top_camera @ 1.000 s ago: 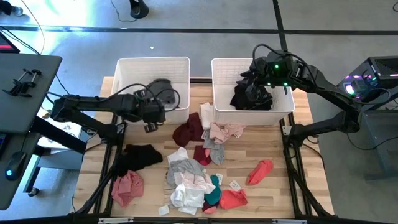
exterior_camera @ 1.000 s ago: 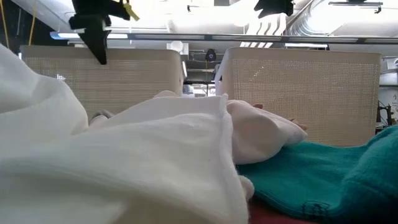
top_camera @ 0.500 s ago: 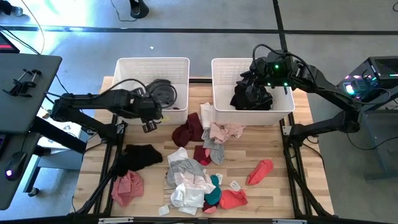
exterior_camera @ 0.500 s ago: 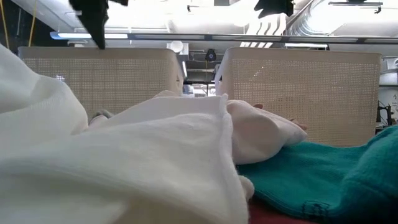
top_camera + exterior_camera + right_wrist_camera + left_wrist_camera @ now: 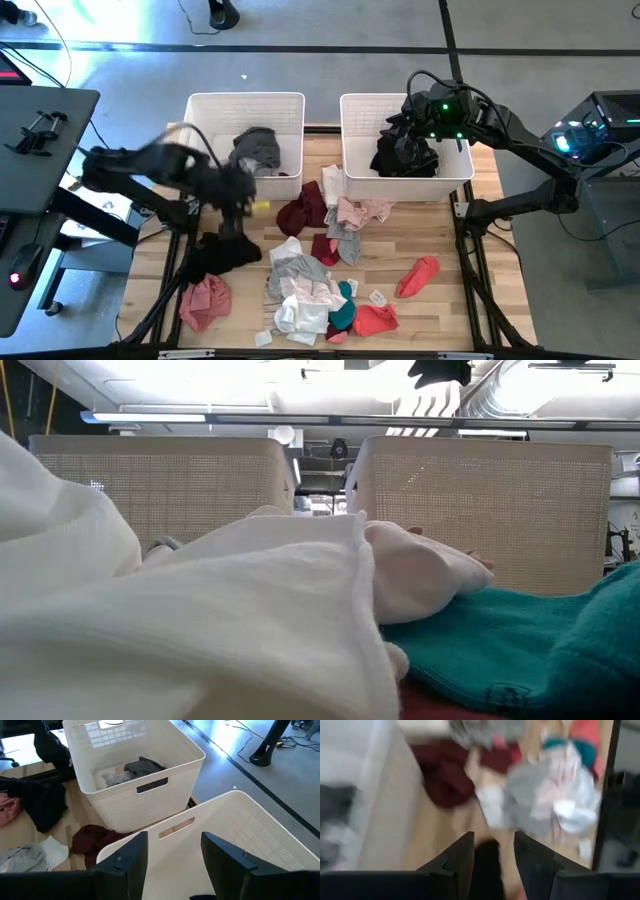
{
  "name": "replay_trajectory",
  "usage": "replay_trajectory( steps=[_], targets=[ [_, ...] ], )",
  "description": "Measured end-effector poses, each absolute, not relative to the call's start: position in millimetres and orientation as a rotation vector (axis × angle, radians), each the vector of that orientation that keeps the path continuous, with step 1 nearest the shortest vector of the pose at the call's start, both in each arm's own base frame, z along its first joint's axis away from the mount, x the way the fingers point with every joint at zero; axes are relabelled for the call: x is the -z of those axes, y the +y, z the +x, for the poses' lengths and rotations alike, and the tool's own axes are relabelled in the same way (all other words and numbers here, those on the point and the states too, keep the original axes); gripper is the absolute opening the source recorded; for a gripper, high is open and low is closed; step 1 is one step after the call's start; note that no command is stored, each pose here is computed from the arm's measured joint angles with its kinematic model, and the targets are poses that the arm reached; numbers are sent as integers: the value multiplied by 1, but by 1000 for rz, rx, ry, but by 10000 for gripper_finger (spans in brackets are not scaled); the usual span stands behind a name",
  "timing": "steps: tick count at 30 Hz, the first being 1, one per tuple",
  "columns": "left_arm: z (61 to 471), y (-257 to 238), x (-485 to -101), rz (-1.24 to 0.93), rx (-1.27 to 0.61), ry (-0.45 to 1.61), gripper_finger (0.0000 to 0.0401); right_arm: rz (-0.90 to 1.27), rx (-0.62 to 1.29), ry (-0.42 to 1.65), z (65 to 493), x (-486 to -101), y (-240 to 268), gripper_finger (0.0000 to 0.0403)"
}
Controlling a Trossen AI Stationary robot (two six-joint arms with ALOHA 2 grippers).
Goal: Sort clothes
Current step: Put the black underwear into the right white laundry bin
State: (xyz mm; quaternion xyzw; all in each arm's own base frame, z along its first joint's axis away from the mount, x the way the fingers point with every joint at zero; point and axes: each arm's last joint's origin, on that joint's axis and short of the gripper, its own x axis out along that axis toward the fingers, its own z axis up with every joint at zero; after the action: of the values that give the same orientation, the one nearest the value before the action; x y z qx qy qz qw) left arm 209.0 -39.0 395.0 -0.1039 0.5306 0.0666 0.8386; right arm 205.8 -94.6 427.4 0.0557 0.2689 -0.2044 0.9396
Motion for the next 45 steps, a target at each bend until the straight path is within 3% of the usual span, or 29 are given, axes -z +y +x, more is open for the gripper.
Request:
replay_trajectory(
  steps=[4,12,16,22,27,31,36,40,45],
  targets=[
    [215,-65,-351,-322,-173,1290,126,112,417,549,206,-427,-95,171],
    [200,-82,-253,-549,-570,1557,135,112,417,549,206,-427,-95,171],
    [194,-81,-217,-641,-694,1540,155,101,414,551,206,-427,-95,171],
    [187,-78,-173,-705,-677,1495,191,109,416,550,206,-427,-95,171],
    [177,-72,-143,-757,-688,1472,187,116,418,549,206,-427,-95,171],
    [171,-68,-136,-751,-689,1506,138,121,418,547,206,-427,-95,171],
    [172,-67,-148,-674,-643,1574,24,132,391,545,206,-427,-94,171],
    [186,-71,-173,-613,-601,1525,22,132,386,545,206,-427,-94,171],
    [209,-79,-228,-504,-407,1458,8,130,385,540,207,-428,-94,171]
  ],
)
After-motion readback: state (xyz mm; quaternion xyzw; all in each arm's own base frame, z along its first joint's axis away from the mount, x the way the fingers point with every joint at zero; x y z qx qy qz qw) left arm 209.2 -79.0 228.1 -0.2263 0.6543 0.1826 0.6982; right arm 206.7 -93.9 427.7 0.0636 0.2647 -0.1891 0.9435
